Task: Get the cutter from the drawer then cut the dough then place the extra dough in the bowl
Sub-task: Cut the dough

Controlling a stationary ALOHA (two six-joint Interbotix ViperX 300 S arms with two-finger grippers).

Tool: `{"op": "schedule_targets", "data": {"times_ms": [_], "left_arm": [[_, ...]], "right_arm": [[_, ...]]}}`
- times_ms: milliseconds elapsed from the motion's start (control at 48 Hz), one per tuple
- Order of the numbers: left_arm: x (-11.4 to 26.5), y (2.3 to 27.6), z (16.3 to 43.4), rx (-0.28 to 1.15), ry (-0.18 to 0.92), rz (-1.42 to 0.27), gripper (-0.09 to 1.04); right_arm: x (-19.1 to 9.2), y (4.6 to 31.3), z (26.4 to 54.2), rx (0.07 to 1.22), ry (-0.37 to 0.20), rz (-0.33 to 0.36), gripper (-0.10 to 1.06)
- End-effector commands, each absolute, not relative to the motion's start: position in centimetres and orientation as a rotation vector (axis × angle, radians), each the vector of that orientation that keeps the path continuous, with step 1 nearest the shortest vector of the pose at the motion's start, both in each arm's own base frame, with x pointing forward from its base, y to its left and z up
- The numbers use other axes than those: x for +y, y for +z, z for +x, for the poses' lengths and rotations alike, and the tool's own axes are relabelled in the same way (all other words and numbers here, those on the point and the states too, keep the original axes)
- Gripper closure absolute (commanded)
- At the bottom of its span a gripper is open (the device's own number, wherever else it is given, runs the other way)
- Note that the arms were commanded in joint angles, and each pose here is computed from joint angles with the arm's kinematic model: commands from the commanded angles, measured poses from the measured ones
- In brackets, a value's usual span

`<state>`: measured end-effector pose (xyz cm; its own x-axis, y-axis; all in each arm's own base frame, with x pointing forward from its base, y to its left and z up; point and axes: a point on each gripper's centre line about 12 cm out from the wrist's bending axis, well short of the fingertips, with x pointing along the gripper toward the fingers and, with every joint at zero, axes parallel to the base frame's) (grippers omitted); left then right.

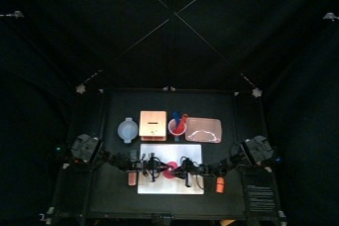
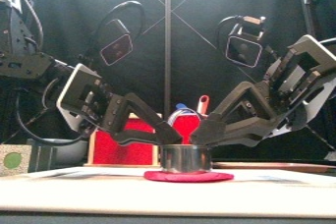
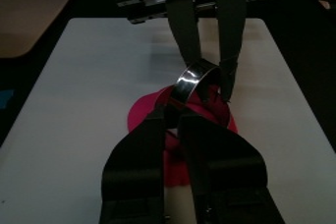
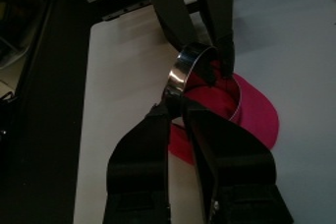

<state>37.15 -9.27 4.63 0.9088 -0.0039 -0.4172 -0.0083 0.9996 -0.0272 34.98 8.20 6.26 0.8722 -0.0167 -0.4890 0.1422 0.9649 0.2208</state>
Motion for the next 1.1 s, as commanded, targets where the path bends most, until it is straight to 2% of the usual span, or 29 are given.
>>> {"op": "schedule_targets", "data": {"times_ms": [21, 354, 521, 667, 896, 1104], "left_arm": [[-10.3, 3.2, 36.0, 0.529, -0.039, -0.017, 0.48], [-11.0, 4.6, 35.6, 0.520, -0.069, -0.012, 0.48], [-11.6, 5.3, 35.8, 0.497, -0.085, -0.006, 0.46], [-11.6, 6.0, 35.7, 0.482, -0.089, -0.006, 0.36], [-10.7, 6.7, 36.0, 0.465, -0.065, -0.005, 0.16], [-8.8, 7.3, 36.4, 0.456, -0.005, 0.010, 0.13]], "right_arm": [[6.3, 4.1, 34.0, 0.602, -0.159, 0.270, 0.52], [5.2, 5.1, 33.7, 0.577, -0.176, 0.273, 0.50], [4.9, 6.2, 33.2, 0.553, -0.182, 0.290, 0.37], [4.7, 7.1, 33.5, 0.526, -0.175, 0.292, 0.26], [5.6, 8.3, 34.9, 0.488, -0.130, 0.287, 0.24], [6.3, 9.6, 35.5, 0.449, -0.088, 0.278, 0.20]]}}
